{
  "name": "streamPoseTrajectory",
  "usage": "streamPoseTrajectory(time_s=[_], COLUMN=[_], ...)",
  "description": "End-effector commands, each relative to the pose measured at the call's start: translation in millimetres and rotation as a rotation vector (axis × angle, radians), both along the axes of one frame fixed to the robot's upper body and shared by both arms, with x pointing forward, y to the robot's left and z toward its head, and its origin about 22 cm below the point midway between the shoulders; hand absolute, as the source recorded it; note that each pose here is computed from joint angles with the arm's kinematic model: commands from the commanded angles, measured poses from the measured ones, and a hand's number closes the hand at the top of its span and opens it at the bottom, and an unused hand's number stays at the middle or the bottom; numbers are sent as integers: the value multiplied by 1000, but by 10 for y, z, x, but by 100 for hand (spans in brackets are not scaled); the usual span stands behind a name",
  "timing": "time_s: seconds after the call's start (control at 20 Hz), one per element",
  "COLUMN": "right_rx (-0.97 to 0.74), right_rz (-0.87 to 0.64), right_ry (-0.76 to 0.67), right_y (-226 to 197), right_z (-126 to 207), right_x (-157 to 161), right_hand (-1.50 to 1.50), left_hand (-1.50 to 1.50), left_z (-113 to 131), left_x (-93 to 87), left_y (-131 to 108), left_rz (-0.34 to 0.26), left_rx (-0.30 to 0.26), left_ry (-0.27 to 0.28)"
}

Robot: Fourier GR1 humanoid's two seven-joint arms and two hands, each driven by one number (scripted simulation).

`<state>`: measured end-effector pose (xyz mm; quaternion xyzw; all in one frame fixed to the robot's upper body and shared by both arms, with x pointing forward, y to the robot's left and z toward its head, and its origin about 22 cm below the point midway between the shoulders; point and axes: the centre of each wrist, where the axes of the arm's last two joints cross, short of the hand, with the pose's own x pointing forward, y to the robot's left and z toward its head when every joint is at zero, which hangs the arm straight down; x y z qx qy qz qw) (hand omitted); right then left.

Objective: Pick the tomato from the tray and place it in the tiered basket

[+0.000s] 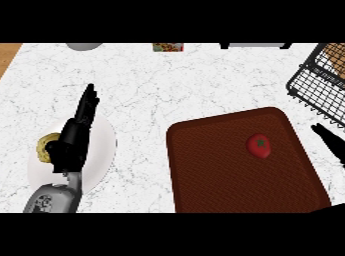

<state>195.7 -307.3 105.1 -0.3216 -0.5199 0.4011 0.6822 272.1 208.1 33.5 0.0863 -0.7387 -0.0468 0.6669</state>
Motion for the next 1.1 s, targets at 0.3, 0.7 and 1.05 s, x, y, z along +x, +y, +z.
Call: streamPoseTrajectory(time_s=[0.3,0.7,1.05], right_rx=[38,71,82], right_rz=[-31,9,32], right_ry=[53,34,50], right_y=[-70,-155,-153], right_z=[-346,-414,-566], right_x=[113,136,415], right_hand=[-150,-150,-150], left_hand=[0,0,0], left_z=[-55,-33,-199], left_x=[-52,-14,-99], left_y=[-149,-140,-78], left_rz=[0,-20,-1], left_rx=[-2,0,2], left_ry=[3,17,5])
